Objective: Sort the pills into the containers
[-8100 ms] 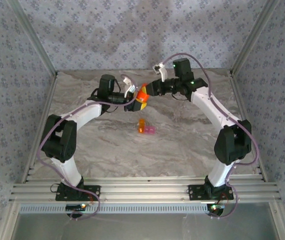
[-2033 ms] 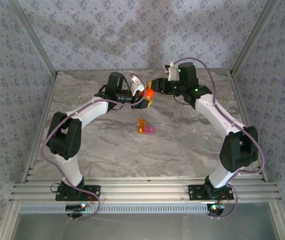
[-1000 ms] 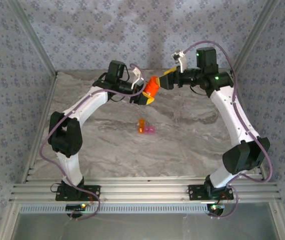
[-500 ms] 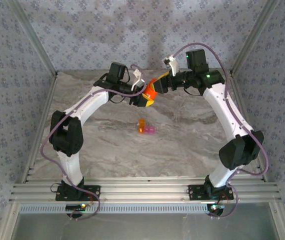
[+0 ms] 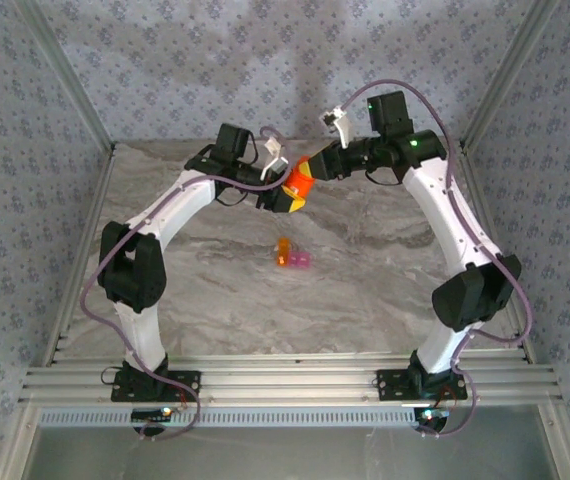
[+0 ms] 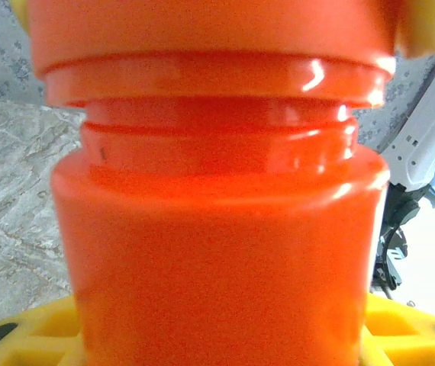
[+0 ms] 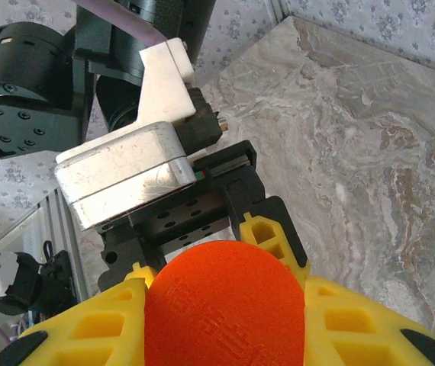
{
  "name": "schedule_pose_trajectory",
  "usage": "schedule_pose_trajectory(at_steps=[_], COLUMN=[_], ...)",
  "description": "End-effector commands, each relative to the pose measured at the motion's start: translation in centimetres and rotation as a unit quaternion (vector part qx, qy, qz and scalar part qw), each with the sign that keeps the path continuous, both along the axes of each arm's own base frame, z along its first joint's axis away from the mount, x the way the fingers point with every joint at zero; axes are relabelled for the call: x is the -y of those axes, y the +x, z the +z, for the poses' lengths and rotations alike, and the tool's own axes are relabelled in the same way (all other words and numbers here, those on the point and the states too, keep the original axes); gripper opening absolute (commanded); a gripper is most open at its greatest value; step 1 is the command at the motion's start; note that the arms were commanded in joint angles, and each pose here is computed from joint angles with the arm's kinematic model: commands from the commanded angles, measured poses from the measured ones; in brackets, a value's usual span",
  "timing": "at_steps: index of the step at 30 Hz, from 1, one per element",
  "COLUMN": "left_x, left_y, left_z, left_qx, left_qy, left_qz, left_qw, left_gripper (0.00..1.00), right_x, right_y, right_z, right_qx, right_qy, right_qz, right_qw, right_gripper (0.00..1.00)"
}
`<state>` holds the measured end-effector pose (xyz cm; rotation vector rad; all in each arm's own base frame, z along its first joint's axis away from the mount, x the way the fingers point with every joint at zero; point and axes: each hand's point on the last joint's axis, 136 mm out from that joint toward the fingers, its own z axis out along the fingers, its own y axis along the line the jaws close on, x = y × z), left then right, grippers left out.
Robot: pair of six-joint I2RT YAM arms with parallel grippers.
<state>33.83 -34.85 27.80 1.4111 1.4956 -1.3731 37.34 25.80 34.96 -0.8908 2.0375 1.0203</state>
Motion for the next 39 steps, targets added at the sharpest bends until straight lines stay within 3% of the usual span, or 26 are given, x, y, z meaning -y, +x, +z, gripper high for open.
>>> schedule_pose_trajectory(at_steps=[1, 11, 16, 20, 26, 31, 36, 39], left_x=[0.3, 1.1, 2.1, 2.2, 2.4, 2.1, 1.5, 1.2], left_y=[-1.1, -1.1, 0.0, 0.5, 0.6, 1.1, 1.6, 1.3], left_z=[2.8, 2.3, 1.1, 1.3, 0.6, 0.1, 0.1, 0.4], left_qx=[0.044, 0.06, 0.096, 0.113, 0.105, 0.079, 0.055, 0.05], left_qy=[-0.034, -0.01, 0.022, 0.003, 0.008, 0.0, -0.017, -0.024], left_qz=[-0.035, -0.022, 0.028, 0.052, 0.049, 0.042, 0.03, 0.022], left_qw=[0.998, 0.998, 0.995, 0.992, 0.993, 0.996, 0.998, 0.998], left_gripper=[0.0, 0.0, 0.0, 0.0, 0.0, 0.0, 0.0, 0.0], right_x=[0.0, -0.9, -2.2, -2.6, -3.2, -2.7, -0.3, 0.8], right_y=[0.1, 1.9, 2.6, 3.7, 3.9, 3.4, 2.9, 1.5], right_z=[-2.0, -5.4, -7.9, -9.9, -9.9, -7.1, -1.7, 0.6], right_qx=[-0.055, -0.148, -0.2, -0.215, -0.217, -0.198, -0.111, -0.061], right_qy=[-0.023, -0.048, -0.017, 0.011, 0.022, 0.032, 0.073, 0.093], right_qz=[-0.018, -0.101, -0.151, -0.191, -0.192, -0.18, -0.154, -0.119], right_qw=[0.998, 0.983, 0.968, 0.958, 0.957, 0.963, 0.979, 0.987], right_gripper=[0.28, 0.23, 0.21, 0.2, 0.23, 0.46, 0.74, 0.82])
